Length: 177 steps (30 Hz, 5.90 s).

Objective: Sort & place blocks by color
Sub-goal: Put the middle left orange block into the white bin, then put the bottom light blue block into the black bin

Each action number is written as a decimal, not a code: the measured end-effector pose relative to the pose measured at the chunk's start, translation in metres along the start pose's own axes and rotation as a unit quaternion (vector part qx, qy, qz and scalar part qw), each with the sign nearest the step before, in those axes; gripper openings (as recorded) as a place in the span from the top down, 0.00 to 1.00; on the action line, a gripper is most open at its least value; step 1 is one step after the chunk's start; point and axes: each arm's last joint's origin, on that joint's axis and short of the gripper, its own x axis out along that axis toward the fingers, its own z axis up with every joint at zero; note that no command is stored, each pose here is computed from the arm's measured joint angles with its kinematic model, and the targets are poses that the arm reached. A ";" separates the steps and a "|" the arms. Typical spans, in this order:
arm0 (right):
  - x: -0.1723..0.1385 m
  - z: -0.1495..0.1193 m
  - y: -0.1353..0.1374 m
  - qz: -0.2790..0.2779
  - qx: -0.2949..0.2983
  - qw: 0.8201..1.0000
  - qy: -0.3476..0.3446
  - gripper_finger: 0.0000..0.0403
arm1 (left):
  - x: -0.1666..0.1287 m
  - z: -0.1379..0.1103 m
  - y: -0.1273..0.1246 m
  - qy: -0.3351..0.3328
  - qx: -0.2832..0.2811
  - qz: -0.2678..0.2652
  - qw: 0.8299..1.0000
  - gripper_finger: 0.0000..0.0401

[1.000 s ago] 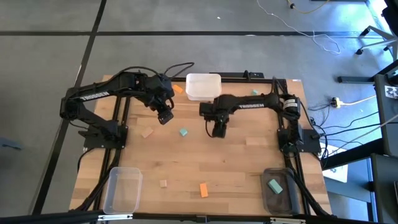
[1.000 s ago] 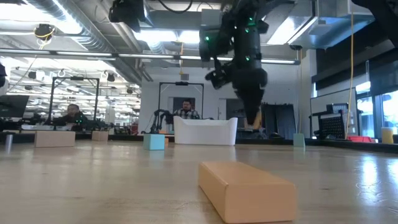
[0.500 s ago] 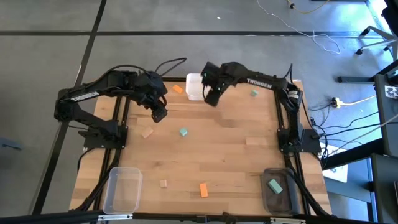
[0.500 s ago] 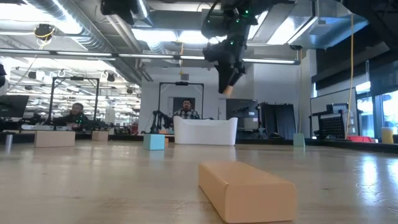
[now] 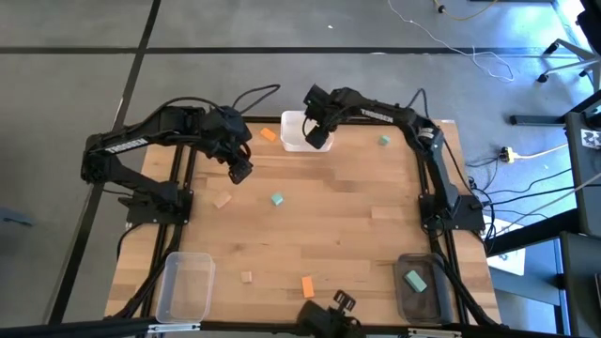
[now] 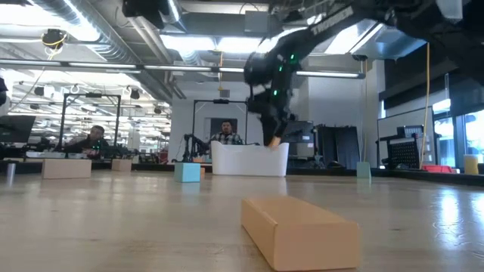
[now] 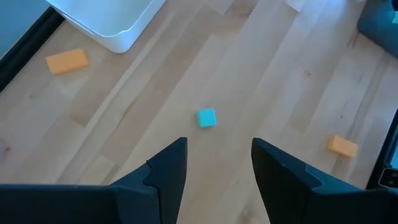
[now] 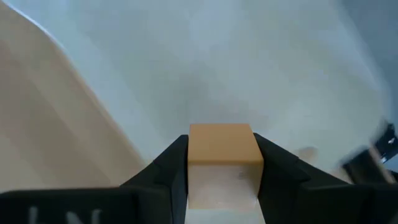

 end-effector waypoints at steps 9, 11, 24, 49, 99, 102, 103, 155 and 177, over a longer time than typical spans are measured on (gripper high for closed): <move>0.041 -0.002 0.001 0.000 -0.013 0.999 0.036 0.66 | 0.000 0.000 0.000 0.000 -0.011 0.000 1.000 0.57; 0.042 -0.002 0.001 0.004 -0.021 0.999 0.038 0.66 | 0.000 0.000 0.000 0.000 -0.011 0.000 1.000 0.57; 0.041 -0.001 0.002 0.004 -0.023 0.999 0.029 0.47 | 0.000 0.000 0.000 -0.001 -0.011 0.000 1.000 0.57; -0.168 -0.005 0.027 0.052 -0.134 0.988 -0.062 0.55 | 0.000 0.002 0.012 -0.021 -0.057 0.073 0.995 0.57; -0.320 -0.112 0.074 0.223 -0.283 0.916 -0.176 0.55 | 0.256 -0.032 -0.068 0.248 0.059 0.167 0.953 0.57; -0.320 -0.112 0.074 0.223 -0.284 0.916 -0.176 0.55 | 0.265 -0.035 -0.066 0.250 0.065 0.185 0.948 0.57; -0.320 -0.112 0.074 0.223 -0.284 0.916 -0.176 0.55 | 0.266 -0.035 -0.066 0.249 0.067 0.191 0.947 0.57; -0.320 -0.112 0.074 0.223 -0.284 0.916 -0.176 0.55 | 0.290 -0.050 -0.051 0.223 0.027 0.171 0.959 0.57; -0.319 -0.112 0.074 0.223 -0.284 0.916 -0.175 0.55 | 0.298 -0.047 -0.047 0.222 0.044 0.158 0.961 0.69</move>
